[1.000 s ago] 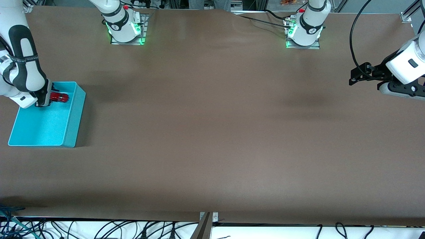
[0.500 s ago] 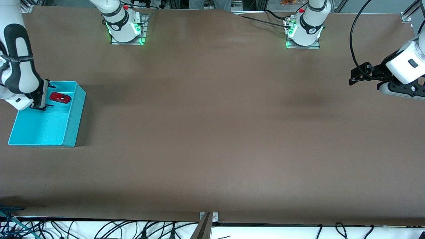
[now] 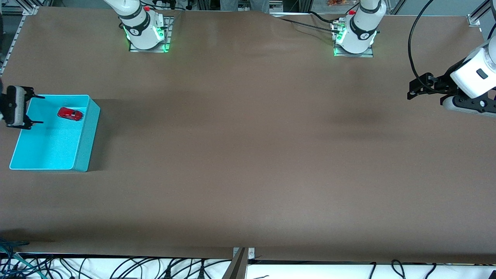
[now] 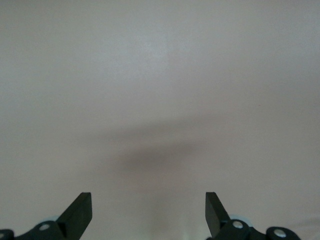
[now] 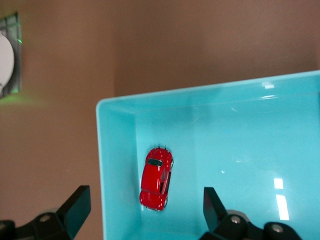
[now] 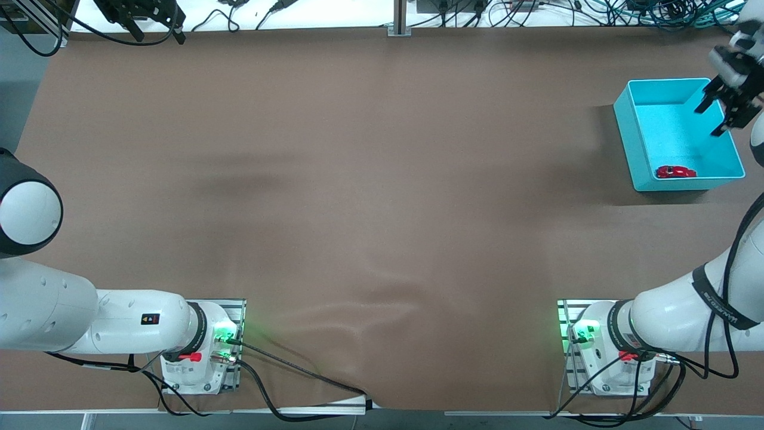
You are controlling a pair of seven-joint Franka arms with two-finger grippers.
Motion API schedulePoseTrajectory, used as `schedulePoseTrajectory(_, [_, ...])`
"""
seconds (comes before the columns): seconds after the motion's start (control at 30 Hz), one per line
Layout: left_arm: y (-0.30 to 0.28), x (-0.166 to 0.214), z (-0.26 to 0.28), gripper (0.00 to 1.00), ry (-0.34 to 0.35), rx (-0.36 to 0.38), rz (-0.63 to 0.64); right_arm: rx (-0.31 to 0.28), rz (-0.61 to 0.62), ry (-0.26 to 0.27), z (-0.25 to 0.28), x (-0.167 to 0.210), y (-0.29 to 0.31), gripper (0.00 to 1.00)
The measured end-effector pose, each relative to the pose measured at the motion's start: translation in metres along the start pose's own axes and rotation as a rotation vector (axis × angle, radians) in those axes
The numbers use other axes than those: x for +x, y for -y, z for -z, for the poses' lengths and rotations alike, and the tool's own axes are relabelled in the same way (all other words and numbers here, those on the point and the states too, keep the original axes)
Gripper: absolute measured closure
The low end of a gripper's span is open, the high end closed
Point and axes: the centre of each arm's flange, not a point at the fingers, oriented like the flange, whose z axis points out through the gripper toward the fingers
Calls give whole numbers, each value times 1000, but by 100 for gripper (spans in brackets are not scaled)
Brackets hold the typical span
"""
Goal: Wind red beetle toy and store in blue box
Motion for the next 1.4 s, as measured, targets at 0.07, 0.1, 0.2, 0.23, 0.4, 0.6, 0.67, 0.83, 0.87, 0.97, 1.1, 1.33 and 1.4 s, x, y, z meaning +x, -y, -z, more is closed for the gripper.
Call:
schedulePoseTrajectory(0.07, [0, 0, 0, 0, 0, 0, 0, 8, -43, -3, 15, 7, 2, 0])
schedulePoseTrajectory(0.1, [0, 0, 0, 0, 0, 0, 0, 13, -67, -4, 23, 11, 3, 0])
schedulePoseTrajectory(0.2, [0, 0, 0, 0, 0, 0, 0, 23, -137, -4, 42, 22, 6, 0])
schedulePoseTrajectory(0.23, [0, 0, 0, 0, 0, 0, 0, 23, -164, -3, 48, 27, 7, 0])
schedulePoseTrajectory(0.4, [0, 0, 0, 0, 0, 0, 0, 1, -292, 6, 76, 50, 15, 0])
schedulePoseTrajectory(0.6, [0, 0, 0, 0, 0, 0, 0, -29, -486, 36, 107, 93, 32, 0])
schedulePoseTrajectory(0.67, [0, 0, 0, 0, 0, 0, 0, -34, -572, 45, 115, 107, 40, 0])
schedulePoseTrajectory(0.83, [0, 0, 0, 0, 0, 0, 0, -67, -750, 72, 132, 140, 54, 0])
schedulePoseTrajectory(0.87, [0, 0, 0, 0, 0, 0, 0, -73, -787, 76, 134, 147, 57, 0])
schedulePoseTrajectory(0.97, [1, 0, 0, 0, 0, 0, 1, -77, -895, 87, 137, 170, 63, 0])
schedulePoseTrajectory(1.1, [1, 0, 0, 0, 0, 0, 1, -91, -1028, 96, 136, 200, 65, 0])
schedulePoseTrajectory(1.33, [1, 0, 0, 0, 0, 0, 1, -128, -1242, 112, 129, 261, 67, 0])
schedulePoseTrajectory(1.4, [1, 0, 0, 0, 0, 0, 2, -139, -1292, 115, 126, 278, 69, 0])
